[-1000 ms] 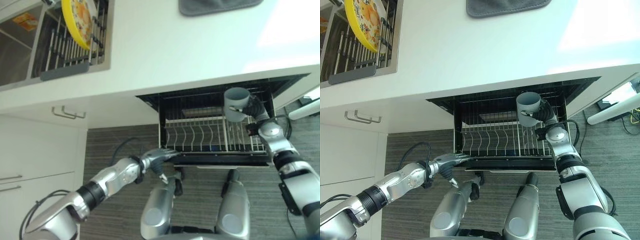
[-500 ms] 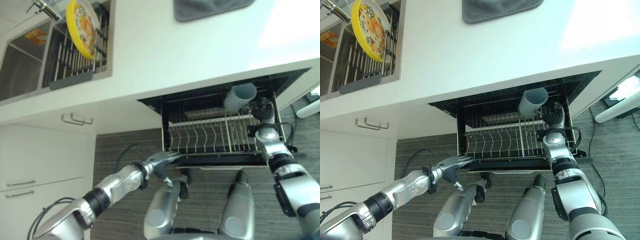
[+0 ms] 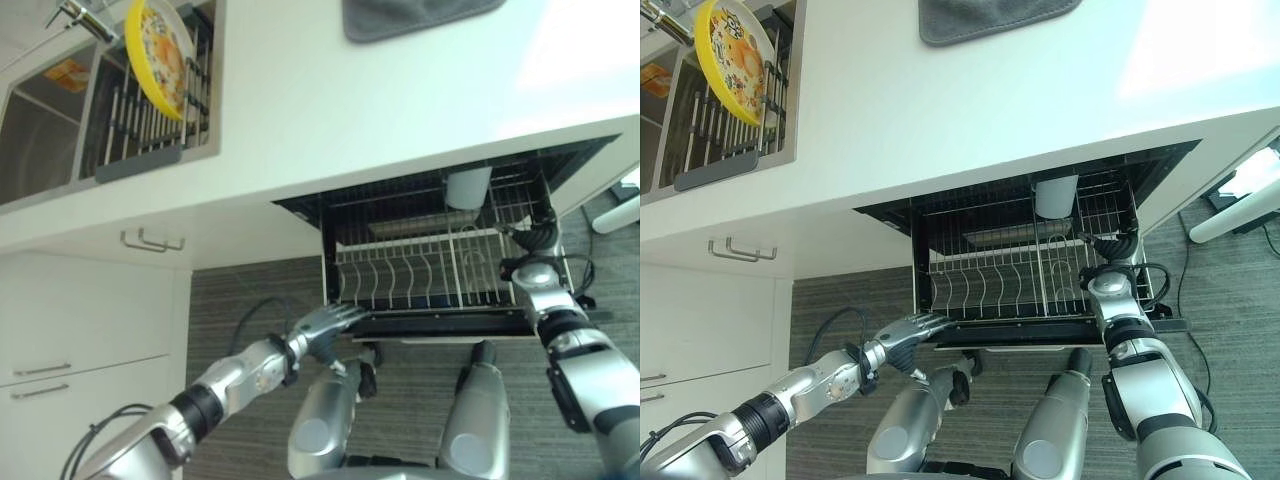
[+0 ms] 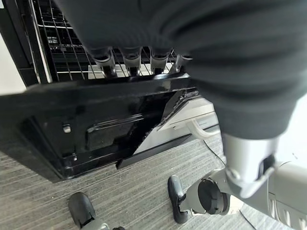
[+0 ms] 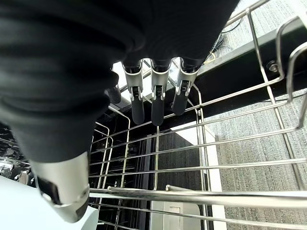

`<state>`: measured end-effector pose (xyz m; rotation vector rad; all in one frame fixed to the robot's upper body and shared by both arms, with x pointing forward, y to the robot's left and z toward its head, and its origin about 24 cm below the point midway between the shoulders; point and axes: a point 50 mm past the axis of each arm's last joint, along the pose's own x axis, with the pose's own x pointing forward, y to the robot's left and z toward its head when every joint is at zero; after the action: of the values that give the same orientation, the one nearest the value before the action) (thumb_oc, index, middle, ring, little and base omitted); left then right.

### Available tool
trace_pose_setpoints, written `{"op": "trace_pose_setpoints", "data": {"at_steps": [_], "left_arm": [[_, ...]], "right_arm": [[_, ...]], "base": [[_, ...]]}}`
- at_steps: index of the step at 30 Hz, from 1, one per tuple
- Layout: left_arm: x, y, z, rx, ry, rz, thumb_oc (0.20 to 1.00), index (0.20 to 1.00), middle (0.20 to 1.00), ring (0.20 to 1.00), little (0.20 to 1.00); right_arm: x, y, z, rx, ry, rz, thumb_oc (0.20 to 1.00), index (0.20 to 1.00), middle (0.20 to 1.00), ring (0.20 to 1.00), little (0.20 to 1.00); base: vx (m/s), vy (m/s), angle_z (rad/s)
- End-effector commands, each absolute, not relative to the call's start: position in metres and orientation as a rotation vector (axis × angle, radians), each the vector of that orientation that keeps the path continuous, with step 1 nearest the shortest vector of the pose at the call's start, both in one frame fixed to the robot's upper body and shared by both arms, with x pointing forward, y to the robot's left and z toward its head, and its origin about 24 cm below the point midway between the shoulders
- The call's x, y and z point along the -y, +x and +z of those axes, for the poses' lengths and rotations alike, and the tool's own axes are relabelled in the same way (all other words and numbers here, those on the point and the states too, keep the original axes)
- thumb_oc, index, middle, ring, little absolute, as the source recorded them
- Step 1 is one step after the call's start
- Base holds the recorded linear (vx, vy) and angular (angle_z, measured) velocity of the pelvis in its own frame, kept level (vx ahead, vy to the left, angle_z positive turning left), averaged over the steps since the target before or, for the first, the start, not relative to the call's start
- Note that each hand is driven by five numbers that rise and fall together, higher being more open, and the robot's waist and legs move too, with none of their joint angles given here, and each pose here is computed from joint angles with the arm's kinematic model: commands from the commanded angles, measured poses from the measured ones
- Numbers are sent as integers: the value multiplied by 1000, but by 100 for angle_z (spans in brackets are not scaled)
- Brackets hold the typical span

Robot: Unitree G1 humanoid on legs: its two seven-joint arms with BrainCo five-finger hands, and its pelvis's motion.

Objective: Place the dishes in the dishwasher.

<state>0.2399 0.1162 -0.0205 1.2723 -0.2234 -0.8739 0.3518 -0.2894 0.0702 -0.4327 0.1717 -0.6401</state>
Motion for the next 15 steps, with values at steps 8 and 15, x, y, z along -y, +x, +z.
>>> {"op": "trace_pose_setpoints", "data": {"at_steps": [8, 15], "left_arm": [[-104, 183, -62, 207, 1277, -1054, 1000, 1000, 1000, 1000, 1000], [-110, 184, -65, 194, 1298, -976, 1000, 1000, 1000, 1000, 1000]], "right_arm": [[289, 359, 99, 26, -201, -655, 1000, 1000, 1000, 1000, 1000], [261, 353, 77, 48, -90, -562, 1000, 1000, 1000, 1000, 1000]], "base": [[0, 0, 0], [1, -1, 0]]}}
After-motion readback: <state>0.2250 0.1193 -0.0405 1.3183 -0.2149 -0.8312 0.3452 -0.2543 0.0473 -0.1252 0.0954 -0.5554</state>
